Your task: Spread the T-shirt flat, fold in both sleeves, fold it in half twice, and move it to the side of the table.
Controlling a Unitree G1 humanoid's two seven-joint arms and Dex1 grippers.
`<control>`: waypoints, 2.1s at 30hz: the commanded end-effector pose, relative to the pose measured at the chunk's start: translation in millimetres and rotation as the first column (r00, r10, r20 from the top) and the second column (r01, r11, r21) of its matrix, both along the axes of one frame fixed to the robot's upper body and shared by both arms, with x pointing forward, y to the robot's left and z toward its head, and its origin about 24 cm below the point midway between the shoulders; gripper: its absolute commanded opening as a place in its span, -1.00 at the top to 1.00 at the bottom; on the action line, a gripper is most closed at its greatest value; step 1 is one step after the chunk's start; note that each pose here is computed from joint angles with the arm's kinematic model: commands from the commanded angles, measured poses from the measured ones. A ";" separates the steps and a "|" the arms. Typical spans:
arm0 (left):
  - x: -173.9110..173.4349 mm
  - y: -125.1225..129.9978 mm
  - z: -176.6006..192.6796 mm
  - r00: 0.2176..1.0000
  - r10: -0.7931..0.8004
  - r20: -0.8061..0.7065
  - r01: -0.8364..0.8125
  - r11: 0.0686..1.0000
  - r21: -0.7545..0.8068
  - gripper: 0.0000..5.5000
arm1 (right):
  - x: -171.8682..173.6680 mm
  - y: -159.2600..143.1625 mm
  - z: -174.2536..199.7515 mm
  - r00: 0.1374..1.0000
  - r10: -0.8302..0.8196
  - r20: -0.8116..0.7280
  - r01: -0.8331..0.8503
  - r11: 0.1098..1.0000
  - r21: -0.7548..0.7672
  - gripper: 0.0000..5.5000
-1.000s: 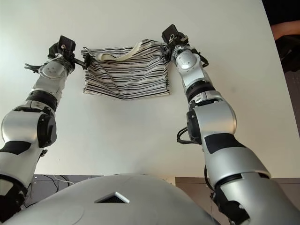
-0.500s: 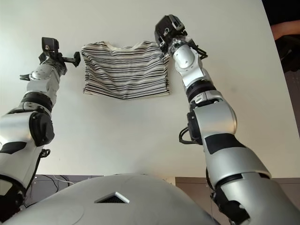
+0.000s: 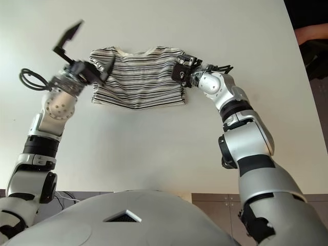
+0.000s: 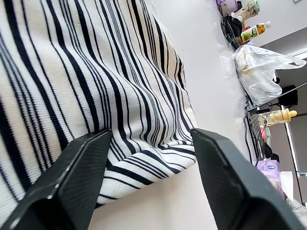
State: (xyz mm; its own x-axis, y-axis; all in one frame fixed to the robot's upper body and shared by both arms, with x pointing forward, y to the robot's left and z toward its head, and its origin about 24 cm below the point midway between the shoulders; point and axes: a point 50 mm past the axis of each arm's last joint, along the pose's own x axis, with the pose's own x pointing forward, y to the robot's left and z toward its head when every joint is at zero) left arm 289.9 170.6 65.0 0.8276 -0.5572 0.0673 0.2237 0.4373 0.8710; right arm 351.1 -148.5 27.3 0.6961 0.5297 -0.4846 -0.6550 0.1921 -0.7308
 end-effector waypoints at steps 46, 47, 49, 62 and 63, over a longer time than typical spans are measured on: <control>-36.7 64.3 27.5 0.922 0.352 0.162 -0.326 0.931 -0.164 -0.99 | -193.8 17.5 94.5 0.882 0.471 -0.008 -0.395 0.748 0.533 -0.11; -35.2 62.9 27.3 0.924 0.346 0.162 -0.320 0.933 -0.166 -0.99 | -188.4 18.6 97.6 0.870 0.492 0.000 -0.417 0.738 0.530 -0.11; -32.8 59.3 27.2 0.928 0.333 0.166 -0.306 0.937 -0.169 -0.99 | -171.4 20.8 99.8 0.864 0.503 0.013 -0.439 0.741 0.508 -0.11; -21.2 74.3 52.7 0.818 0.523 0.240 -0.369 0.796 -0.479 -0.99 | -36.6 138.9 -4.9 0.958 0.274 -0.080 -0.260 0.953 0.155 -0.11; -19.5 71.3 52.3 0.823 0.515 0.240 -0.359 0.798 -0.483 -0.99 | -37.4 142.8 -13.4 0.962 0.253 -0.104 -0.239 0.962 0.132 -0.11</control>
